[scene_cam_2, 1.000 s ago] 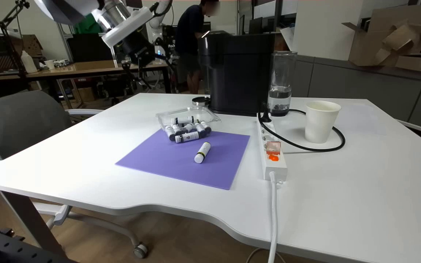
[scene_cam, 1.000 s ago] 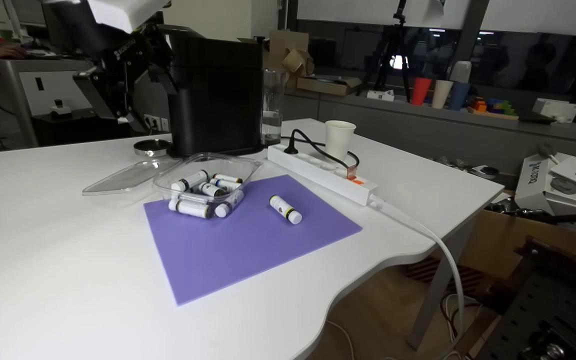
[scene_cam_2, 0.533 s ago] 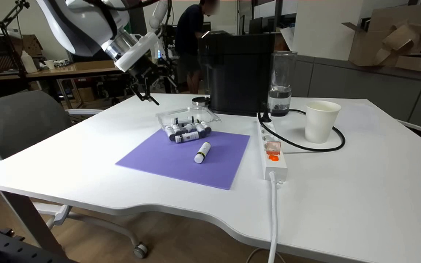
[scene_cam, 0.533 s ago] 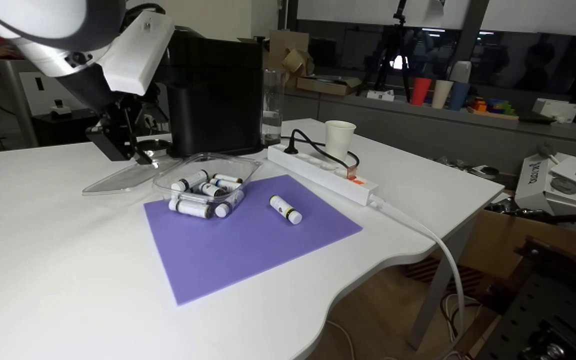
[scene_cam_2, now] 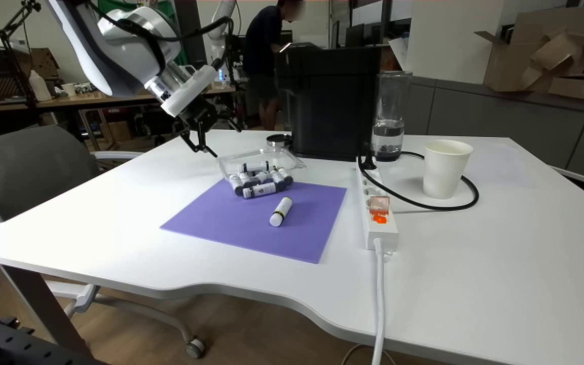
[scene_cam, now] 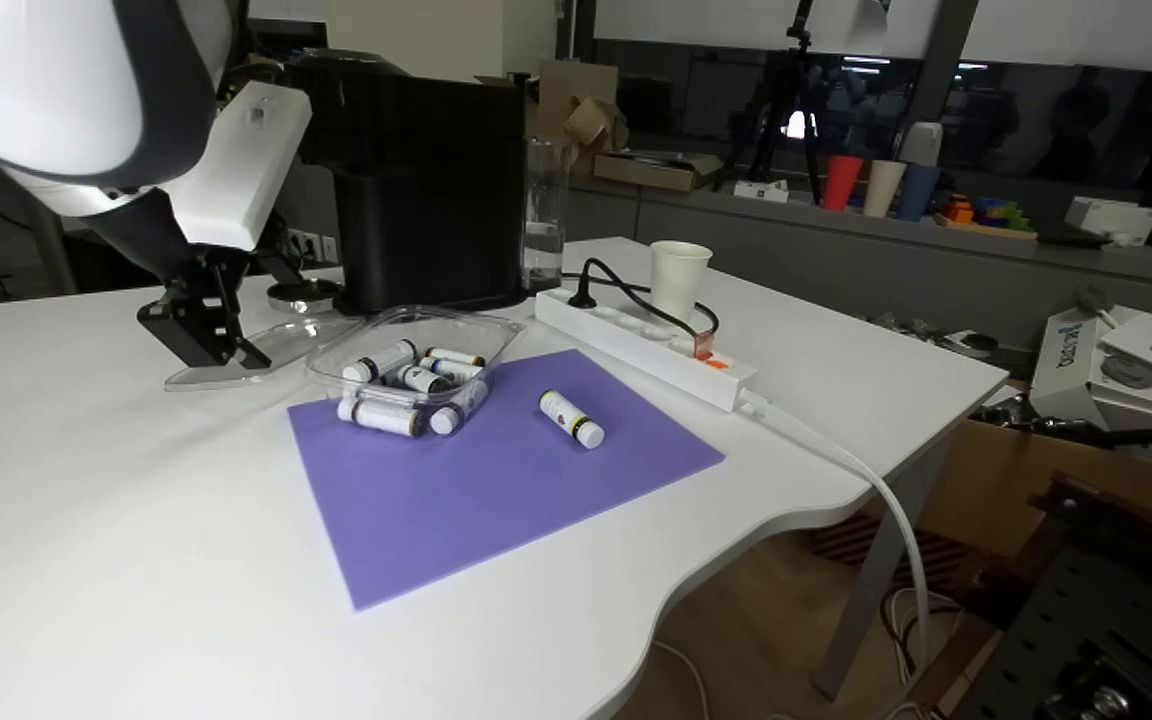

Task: Close the lid of the clear bowl

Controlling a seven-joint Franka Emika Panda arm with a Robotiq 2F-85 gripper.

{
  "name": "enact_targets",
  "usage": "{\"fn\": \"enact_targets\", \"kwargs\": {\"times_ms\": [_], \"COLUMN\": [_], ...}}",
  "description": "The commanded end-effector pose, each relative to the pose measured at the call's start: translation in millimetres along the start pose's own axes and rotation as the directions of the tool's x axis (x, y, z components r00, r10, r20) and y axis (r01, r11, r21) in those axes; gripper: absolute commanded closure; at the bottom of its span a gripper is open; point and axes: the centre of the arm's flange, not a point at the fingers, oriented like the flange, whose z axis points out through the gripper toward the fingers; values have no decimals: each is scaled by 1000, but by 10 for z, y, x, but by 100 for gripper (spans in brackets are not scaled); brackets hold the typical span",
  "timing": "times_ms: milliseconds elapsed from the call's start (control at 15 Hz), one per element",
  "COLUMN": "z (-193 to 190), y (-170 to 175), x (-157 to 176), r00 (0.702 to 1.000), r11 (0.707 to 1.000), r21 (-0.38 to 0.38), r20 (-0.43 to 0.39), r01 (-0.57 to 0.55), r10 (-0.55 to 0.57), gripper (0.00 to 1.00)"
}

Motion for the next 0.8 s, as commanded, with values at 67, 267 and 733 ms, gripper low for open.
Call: {"fn": "enact_targets", "kwargs": {"times_ms": [67,267,733], "z": [67,141,332], "y": [-46,-110,-193], "x": [160,195,277], "r00": [1000,1000,999], "r11": [1000,1000,998], "r21": [-15,-8,-49], "r20": [-9,-2,-14], "r01": [-3,9,31], "r10": [3,-9,-32], "gripper": [0,0,0]}}
